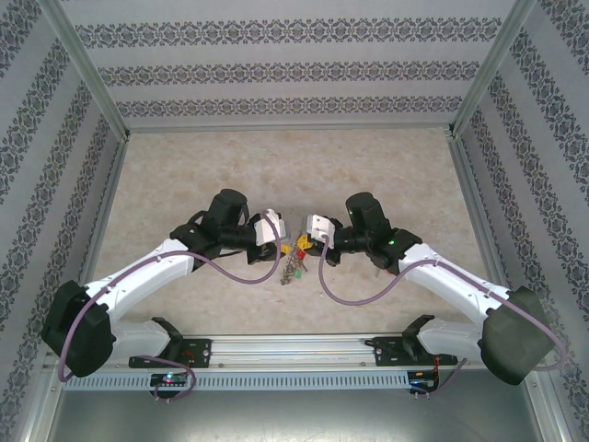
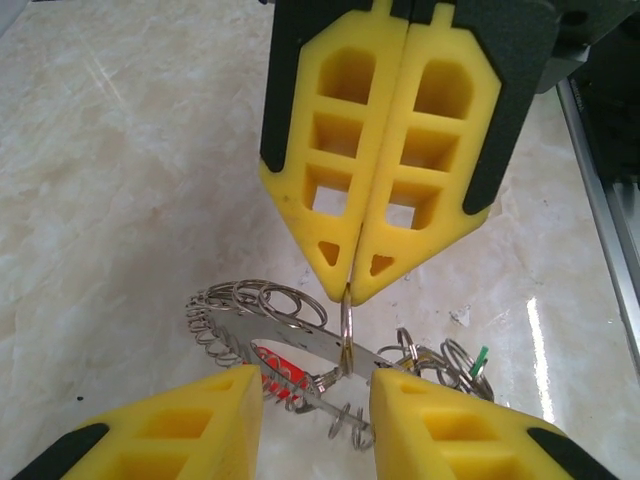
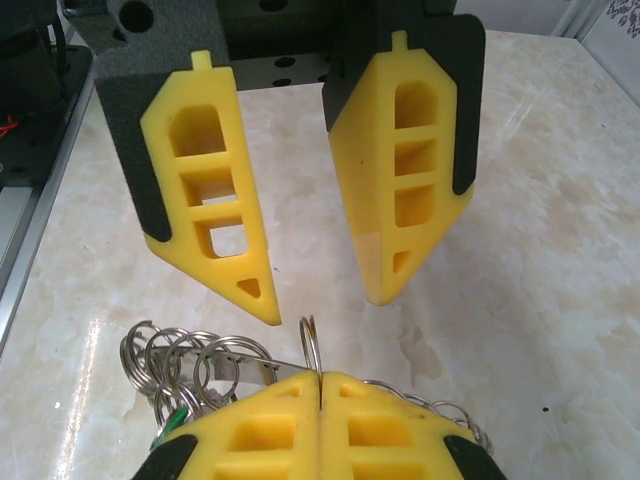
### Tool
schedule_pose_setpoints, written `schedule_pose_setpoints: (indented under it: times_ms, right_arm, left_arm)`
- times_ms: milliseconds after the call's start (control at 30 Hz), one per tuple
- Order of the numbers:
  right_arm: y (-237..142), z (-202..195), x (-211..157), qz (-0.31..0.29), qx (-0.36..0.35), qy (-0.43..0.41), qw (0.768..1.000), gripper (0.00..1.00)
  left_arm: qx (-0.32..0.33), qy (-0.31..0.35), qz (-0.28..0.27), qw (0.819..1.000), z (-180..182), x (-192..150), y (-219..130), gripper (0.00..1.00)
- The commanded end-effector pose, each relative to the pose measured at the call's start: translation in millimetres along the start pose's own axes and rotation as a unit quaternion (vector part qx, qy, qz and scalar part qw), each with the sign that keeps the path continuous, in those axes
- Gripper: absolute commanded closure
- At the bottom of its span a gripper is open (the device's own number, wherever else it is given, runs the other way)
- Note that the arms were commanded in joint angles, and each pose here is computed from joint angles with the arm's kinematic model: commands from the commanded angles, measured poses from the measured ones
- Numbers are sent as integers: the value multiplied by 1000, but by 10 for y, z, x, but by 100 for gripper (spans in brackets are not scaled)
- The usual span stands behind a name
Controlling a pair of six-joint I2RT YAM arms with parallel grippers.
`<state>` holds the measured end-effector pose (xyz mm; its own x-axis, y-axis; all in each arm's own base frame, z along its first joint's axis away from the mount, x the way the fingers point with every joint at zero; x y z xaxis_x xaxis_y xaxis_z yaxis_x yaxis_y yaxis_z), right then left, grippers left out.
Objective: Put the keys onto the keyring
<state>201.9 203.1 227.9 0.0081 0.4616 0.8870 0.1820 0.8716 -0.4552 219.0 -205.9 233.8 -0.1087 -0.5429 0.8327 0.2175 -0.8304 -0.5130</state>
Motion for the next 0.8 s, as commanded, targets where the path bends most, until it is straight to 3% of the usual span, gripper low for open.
schedule_pose_setpoints:
  times_ms: [0, 767]
  right_arm:
    - [-28, -22, 168, -18, -10, -24, 999, 100]
    - [3, -11, 203, -30, 4, -18, 999, 100]
  left_arm:
    - [-20, 16, -23, 999, -21, 82, -1, 66]
    - [-30, 17, -30, 999, 53, 130, 80, 72]
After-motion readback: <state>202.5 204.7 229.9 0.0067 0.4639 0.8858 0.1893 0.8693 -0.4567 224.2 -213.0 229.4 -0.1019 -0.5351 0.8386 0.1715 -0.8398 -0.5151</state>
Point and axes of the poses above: each hand's point on the last joint's axis, 136 mm out from that joint toward the fingers, its own y axis out along the fingers, its own z axis along the line the jaws close on, x = y × z, the point moved 9 cm from there along -y, back along the fingers, and after that the axes turned 5 degrees about y, right-handed, at the moved point
